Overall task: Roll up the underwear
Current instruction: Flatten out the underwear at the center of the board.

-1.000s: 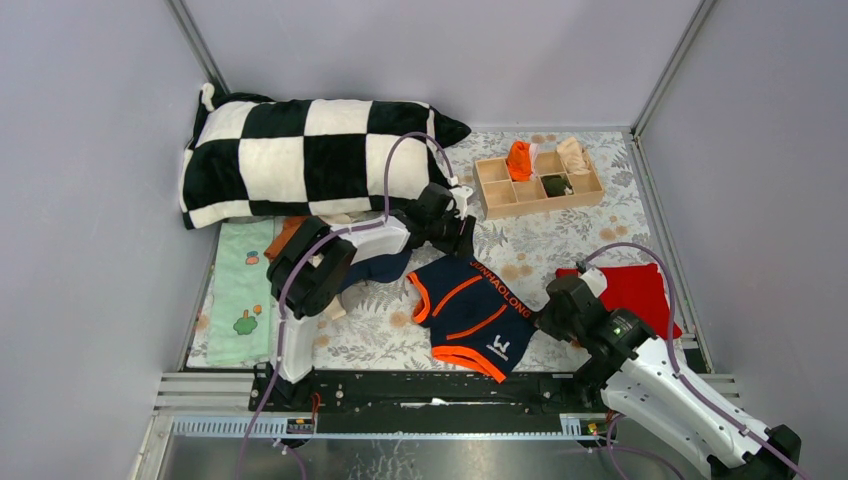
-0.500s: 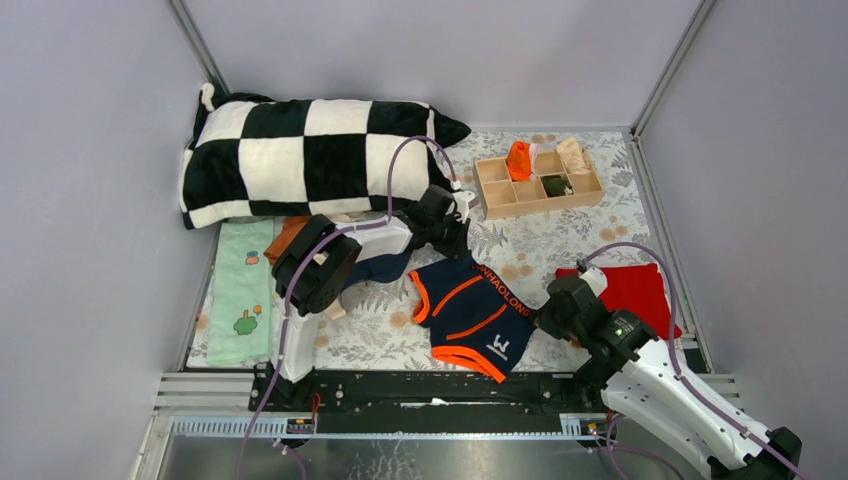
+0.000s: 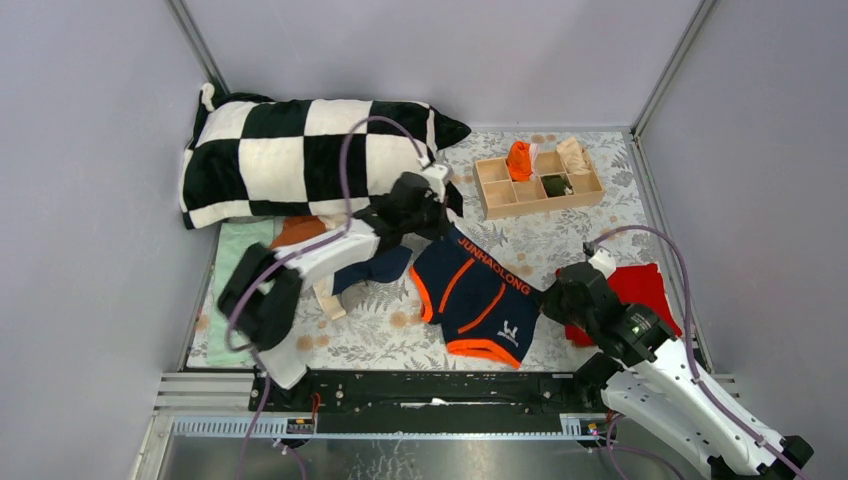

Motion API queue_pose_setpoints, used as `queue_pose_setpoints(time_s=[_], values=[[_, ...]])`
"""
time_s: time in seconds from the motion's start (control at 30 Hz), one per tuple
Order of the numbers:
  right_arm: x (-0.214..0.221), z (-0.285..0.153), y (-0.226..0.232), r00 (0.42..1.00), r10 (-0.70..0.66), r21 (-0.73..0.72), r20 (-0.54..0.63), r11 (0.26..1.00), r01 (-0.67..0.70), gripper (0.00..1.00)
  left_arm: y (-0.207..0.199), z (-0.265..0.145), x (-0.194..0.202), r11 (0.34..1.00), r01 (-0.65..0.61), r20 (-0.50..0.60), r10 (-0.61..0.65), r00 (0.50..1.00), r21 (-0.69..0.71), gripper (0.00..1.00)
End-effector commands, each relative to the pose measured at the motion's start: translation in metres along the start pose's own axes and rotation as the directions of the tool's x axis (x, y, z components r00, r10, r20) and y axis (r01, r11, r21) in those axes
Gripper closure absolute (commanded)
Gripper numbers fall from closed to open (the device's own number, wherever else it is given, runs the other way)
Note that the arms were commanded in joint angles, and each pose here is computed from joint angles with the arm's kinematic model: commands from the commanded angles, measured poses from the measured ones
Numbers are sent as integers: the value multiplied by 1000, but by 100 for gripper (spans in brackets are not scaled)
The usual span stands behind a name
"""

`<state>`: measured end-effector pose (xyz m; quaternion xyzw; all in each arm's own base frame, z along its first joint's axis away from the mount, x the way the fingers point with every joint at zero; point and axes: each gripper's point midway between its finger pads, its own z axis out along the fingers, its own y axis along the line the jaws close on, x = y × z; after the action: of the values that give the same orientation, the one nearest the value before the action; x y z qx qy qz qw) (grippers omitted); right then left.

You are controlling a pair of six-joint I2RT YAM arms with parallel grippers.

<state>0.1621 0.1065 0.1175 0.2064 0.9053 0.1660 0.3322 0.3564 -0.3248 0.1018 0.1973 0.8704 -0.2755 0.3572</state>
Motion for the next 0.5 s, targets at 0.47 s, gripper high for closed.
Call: queue_pose_setpoints(time_s=[0.47], values=[[-38, -87, 86, 935, -353, -342, 15, 877, 337, 100, -1, -222, -36, 970, 179, 361, -109, 926, -166, 100]])
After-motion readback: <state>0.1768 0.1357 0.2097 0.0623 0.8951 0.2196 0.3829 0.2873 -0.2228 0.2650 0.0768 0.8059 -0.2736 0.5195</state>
